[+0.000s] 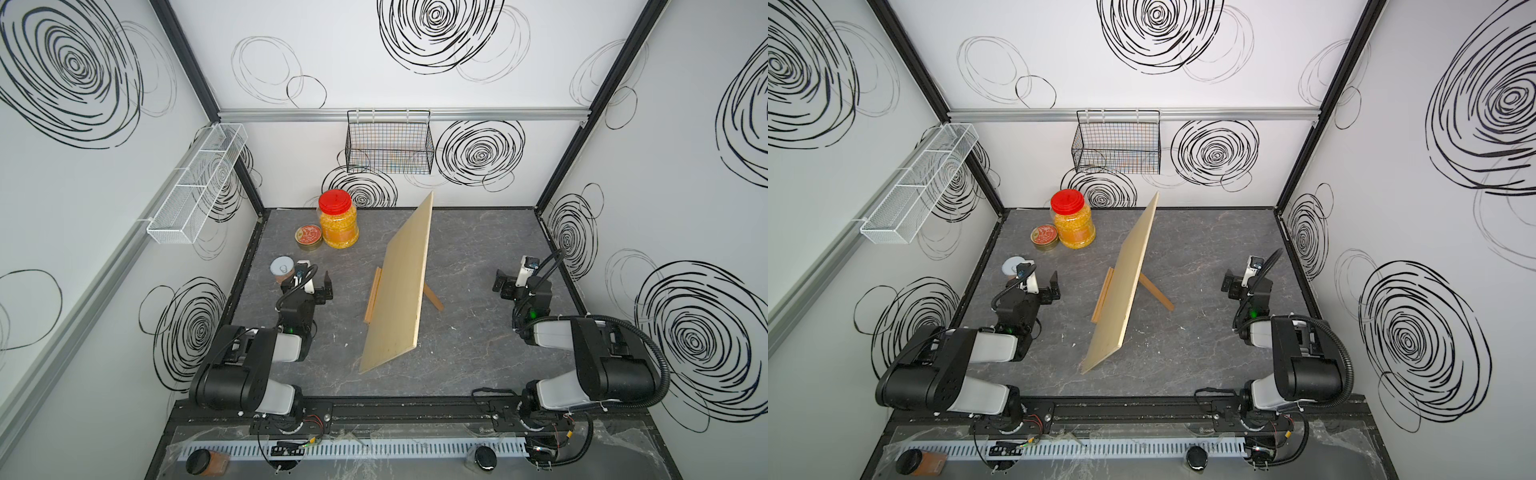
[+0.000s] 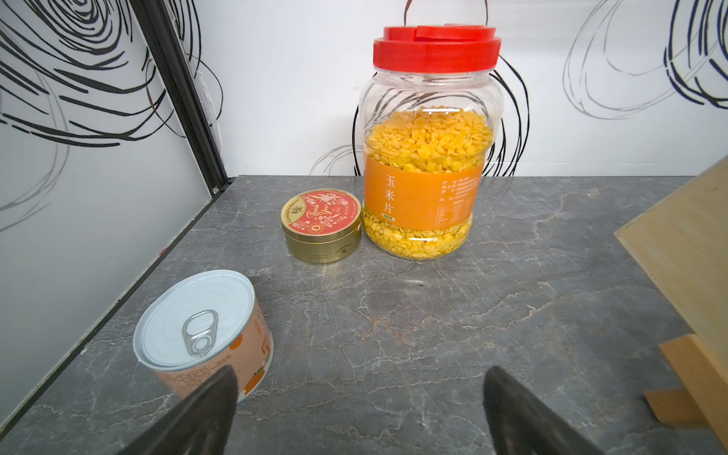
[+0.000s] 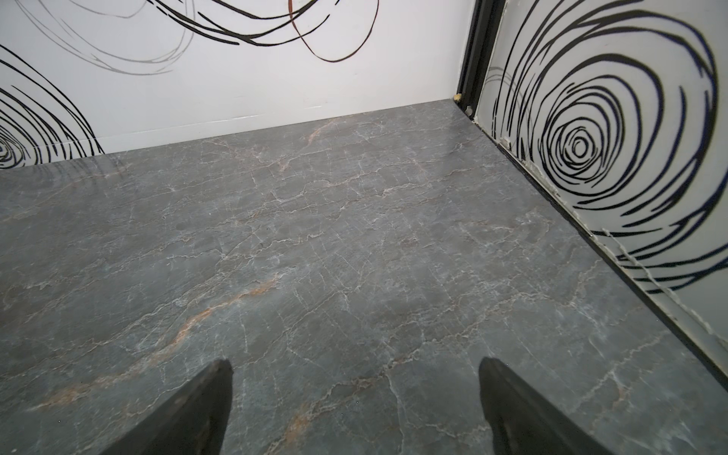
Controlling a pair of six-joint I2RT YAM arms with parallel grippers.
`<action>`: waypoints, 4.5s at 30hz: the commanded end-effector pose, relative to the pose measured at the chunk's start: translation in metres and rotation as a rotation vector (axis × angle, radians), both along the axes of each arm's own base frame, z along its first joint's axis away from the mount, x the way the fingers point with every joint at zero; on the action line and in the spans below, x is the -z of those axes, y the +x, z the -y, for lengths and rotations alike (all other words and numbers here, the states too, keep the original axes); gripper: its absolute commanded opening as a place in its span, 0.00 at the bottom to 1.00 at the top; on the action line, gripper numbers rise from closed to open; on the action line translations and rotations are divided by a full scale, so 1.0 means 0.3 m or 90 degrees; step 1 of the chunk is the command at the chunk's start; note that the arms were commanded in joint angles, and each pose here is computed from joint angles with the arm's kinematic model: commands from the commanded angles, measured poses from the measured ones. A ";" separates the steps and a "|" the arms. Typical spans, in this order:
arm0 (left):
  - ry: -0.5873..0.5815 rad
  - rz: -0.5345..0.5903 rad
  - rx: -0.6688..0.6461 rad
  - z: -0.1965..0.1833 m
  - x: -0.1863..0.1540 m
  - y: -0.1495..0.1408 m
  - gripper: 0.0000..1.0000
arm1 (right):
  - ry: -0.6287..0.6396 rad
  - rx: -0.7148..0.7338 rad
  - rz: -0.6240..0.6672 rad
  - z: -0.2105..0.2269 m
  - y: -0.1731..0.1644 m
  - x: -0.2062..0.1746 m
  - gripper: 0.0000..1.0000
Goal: Disassemble the easel
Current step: Pick up the drawing board from the easel.
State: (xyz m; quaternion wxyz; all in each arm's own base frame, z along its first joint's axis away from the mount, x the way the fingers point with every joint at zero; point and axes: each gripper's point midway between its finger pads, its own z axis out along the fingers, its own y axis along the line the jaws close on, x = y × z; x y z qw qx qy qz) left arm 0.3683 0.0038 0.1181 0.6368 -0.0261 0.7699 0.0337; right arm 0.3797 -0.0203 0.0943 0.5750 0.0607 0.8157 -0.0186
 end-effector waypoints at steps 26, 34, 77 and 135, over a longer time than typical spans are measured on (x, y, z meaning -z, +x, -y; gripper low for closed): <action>-0.053 -0.075 0.019 0.090 -0.305 0.081 0.99 | 0.143 0.128 -0.147 0.025 -0.020 -0.322 1.00; -0.152 -0.129 0.146 0.243 -0.344 0.027 0.98 | 0.191 0.002 -0.109 -0.183 -0.050 -0.588 1.00; -0.359 -0.355 0.231 0.606 0.001 -0.106 0.76 | 0.258 -0.283 -0.363 -0.994 -0.135 -0.648 0.38; -0.488 -0.350 0.242 0.518 -0.093 -0.096 0.84 | 0.369 -0.392 -0.237 -1.064 -0.137 -1.031 0.00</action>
